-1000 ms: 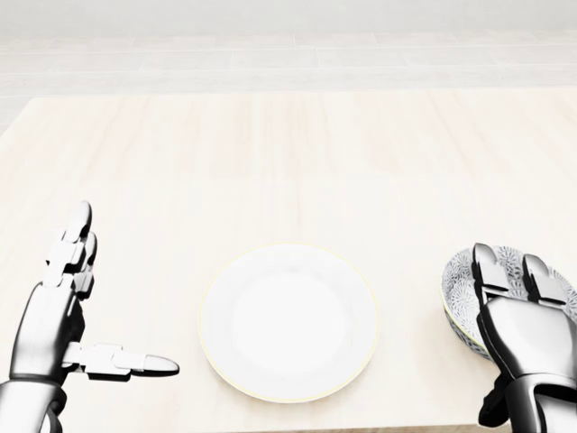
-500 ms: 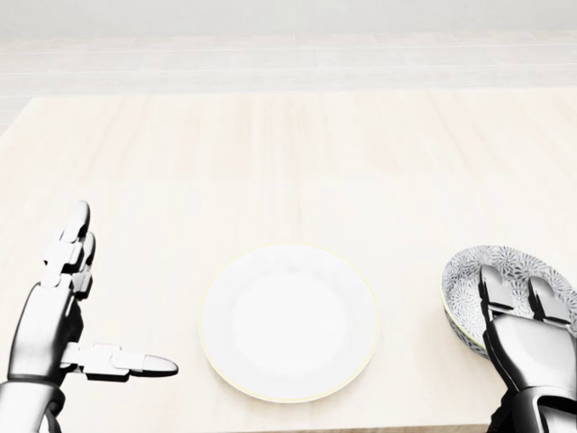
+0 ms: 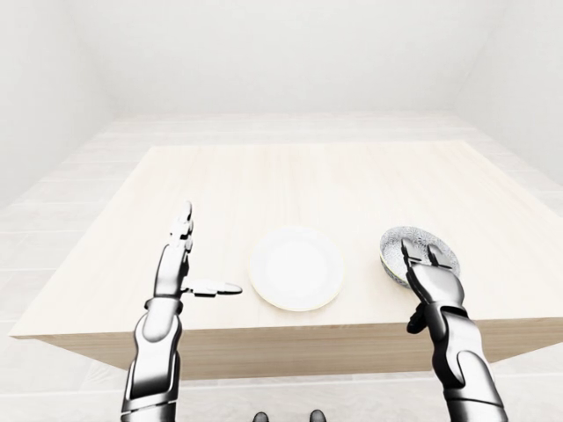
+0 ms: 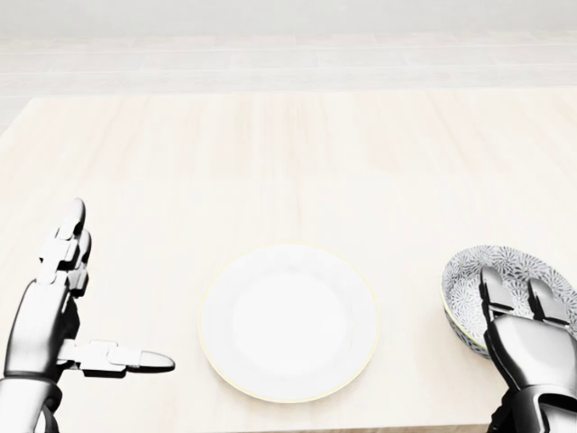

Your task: Put the bowl on the plate.

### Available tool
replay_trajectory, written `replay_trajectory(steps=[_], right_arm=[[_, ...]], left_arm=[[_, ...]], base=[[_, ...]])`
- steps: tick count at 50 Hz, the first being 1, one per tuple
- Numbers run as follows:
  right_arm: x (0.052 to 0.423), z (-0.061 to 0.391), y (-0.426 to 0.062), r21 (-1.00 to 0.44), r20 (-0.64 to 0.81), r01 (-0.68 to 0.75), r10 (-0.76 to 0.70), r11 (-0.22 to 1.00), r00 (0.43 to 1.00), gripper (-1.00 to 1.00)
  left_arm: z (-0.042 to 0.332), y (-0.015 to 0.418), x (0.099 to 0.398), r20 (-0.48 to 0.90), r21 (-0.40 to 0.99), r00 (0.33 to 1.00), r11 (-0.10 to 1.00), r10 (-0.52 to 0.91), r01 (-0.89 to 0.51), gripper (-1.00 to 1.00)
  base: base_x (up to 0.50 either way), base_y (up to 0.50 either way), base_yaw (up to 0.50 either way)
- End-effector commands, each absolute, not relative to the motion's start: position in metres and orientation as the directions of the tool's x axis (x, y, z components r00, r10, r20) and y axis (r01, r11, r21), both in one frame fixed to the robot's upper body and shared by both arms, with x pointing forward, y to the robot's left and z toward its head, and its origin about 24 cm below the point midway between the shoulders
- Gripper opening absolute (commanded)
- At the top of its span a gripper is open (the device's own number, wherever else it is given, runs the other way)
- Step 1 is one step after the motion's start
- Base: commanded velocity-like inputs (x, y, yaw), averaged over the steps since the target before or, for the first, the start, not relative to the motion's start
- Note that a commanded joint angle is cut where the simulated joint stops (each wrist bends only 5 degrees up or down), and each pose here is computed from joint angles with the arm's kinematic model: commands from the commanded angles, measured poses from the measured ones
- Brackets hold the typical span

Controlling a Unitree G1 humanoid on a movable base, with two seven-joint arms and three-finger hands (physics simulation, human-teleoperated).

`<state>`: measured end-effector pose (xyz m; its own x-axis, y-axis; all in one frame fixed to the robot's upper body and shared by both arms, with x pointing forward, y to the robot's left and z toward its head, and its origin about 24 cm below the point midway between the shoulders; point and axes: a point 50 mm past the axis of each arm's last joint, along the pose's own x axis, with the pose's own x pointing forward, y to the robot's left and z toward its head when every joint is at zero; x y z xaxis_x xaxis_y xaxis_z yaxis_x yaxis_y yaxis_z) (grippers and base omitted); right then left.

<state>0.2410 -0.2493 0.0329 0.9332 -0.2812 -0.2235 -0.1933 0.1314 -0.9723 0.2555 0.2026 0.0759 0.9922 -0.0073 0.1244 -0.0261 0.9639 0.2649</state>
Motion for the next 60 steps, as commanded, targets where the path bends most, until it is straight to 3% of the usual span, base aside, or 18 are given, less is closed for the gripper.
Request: replay_trajectory(steps=[1, 58, 60], right_arm=[[0.241, 0.034, -0.251, -0.972, -0.224, -0.194, -0.283, 0.131, 0.933, 1.0], [0.242, 0.024, -0.253, -0.964, -0.248, -0.207, -0.273, 0.169, 0.93, 1.0], [0.242, 0.025, -0.253, -0.964, -0.248, -0.209, -0.271, 0.166, 0.93, 0.58]], left_arm=[[0.077, 0.203, 0.256, 0.126, 0.265, 0.992, 0.964, -0.004, -0.03, 1.0], [0.075, 0.202, 0.257, 0.123, 0.269, 0.992, 0.963, -0.002, -0.032, 1.0], [0.075, 0.203, 0.257, 0.123, 0.268, 0.992, 0.963, -0.001, -0.033, 1.0]], base=[[0.0, 0.0, 0.0], [0.0, 0.0, 0.0], [0.0, 0.0, 0.0]])
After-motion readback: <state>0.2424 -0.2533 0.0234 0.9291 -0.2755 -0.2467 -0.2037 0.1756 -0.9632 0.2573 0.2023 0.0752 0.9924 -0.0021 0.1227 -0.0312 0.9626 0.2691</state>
